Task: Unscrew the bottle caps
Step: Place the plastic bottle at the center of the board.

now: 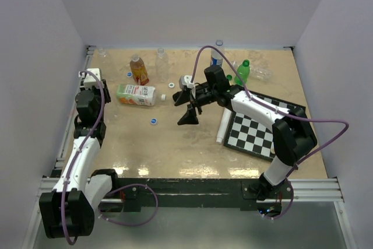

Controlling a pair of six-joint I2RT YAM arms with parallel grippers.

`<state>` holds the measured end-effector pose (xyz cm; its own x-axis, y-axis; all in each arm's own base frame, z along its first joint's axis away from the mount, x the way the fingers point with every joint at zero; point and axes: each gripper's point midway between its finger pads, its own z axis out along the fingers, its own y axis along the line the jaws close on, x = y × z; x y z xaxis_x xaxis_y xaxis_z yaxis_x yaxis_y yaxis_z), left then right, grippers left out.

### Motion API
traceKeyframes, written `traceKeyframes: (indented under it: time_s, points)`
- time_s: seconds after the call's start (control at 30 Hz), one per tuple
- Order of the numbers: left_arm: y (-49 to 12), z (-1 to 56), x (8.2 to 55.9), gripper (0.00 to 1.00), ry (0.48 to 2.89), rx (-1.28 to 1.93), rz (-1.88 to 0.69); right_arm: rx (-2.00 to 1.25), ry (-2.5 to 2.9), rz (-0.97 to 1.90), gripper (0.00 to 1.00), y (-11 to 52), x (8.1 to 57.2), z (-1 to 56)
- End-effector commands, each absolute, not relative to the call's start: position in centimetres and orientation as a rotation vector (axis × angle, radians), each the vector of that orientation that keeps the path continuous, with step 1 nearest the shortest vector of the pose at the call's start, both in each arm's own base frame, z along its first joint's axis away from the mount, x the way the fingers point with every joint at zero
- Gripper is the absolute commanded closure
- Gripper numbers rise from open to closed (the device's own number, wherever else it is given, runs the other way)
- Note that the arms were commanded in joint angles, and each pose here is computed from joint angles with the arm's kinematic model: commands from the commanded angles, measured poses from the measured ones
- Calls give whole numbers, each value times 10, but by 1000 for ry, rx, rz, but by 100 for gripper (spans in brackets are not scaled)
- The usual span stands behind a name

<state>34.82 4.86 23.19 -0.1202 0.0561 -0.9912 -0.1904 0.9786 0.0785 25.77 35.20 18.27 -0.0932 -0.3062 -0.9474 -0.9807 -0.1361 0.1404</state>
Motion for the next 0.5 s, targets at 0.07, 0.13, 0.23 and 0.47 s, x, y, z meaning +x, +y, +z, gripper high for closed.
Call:
traceKeyframes:
  time_s: [0.07, 0.13, 0.23, 0.47]
  points:
    - [60, 238, 364, 100, 1575, -104, 188, -1518, 1338, 1249, 2, 352, 252, 213]
    - [61, 233, 365, 100, 1587, -100, 184, -1520, 1334, 1249, 2, 352, 251, 214]
    - [64, 230, 364, 94, 1596, -115, 198, -1522, 1333, 1248, 2, 351, 250, 215]
    - [70, 223, 357, 68, 1615, -182, 206, -1523, 1324, 1243, 2, 350, 250, 218]
